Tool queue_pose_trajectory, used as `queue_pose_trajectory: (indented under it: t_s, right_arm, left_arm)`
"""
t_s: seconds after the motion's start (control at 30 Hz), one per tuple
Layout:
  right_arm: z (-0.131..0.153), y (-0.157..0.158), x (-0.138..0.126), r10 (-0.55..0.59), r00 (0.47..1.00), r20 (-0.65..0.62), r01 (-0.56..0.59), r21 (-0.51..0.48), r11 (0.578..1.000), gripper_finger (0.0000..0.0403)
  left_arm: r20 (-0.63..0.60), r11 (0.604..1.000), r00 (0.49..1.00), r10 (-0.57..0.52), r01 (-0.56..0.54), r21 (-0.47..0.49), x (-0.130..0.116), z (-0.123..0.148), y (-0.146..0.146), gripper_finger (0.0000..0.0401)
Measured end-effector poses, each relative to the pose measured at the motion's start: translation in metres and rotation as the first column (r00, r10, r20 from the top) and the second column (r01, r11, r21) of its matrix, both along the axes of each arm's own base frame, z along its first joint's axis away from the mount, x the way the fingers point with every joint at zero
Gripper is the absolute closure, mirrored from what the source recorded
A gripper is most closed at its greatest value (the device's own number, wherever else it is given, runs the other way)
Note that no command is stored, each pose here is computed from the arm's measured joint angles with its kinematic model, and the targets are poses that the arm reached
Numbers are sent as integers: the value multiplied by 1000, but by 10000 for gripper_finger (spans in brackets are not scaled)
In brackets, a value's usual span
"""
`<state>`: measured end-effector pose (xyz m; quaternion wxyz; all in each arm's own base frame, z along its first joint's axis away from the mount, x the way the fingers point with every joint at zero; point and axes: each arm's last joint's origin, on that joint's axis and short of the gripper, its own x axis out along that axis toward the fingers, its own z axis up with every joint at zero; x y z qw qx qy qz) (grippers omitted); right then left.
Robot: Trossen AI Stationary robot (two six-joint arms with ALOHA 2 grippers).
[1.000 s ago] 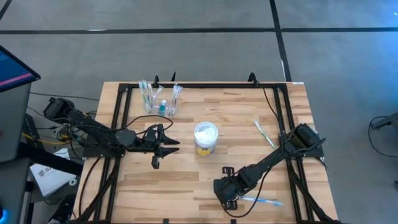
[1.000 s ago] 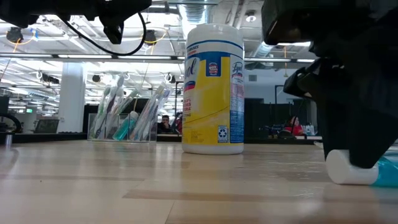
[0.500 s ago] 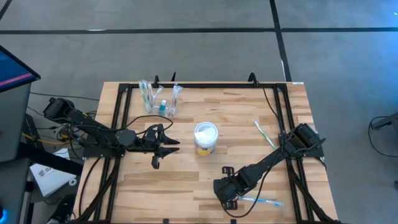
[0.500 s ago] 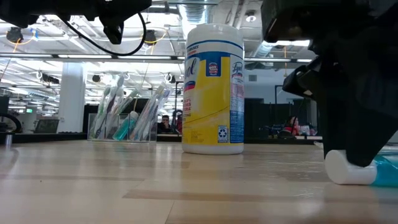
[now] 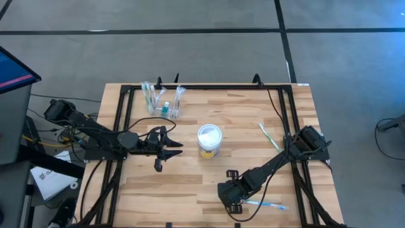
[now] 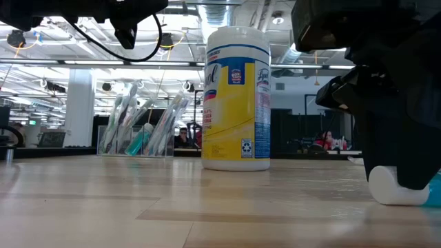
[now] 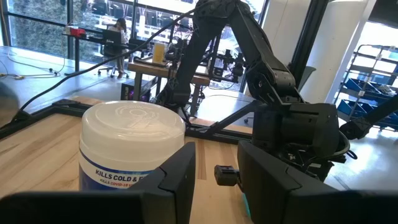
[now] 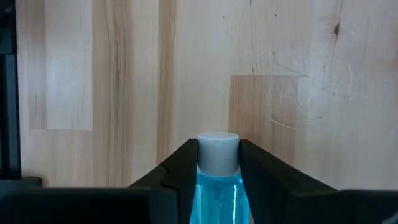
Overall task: Pick & Place toothbrushing station
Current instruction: Put the mouthwash into the transparent organizer
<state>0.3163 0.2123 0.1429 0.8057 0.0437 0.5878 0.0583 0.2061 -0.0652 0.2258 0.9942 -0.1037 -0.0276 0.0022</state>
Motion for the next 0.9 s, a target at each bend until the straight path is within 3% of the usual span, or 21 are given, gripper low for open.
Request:
queue_pose_trajectory:
  t_s: [0.6, 0.9]
  right_arm:
    - [-18, 3, 4, 8, 999, -42, -7, 18, 1000, 295]
    - [-19, 2, 4, 4, 999, -39, -3, 4, 1000, 321]
  left_arm:
    - [0, 1000, 1000, 4, -4, 0, 0, 0, 0, 288]
    - [0, 1000, 1000, 3, -3, 0, 0, 0, 0, 288]
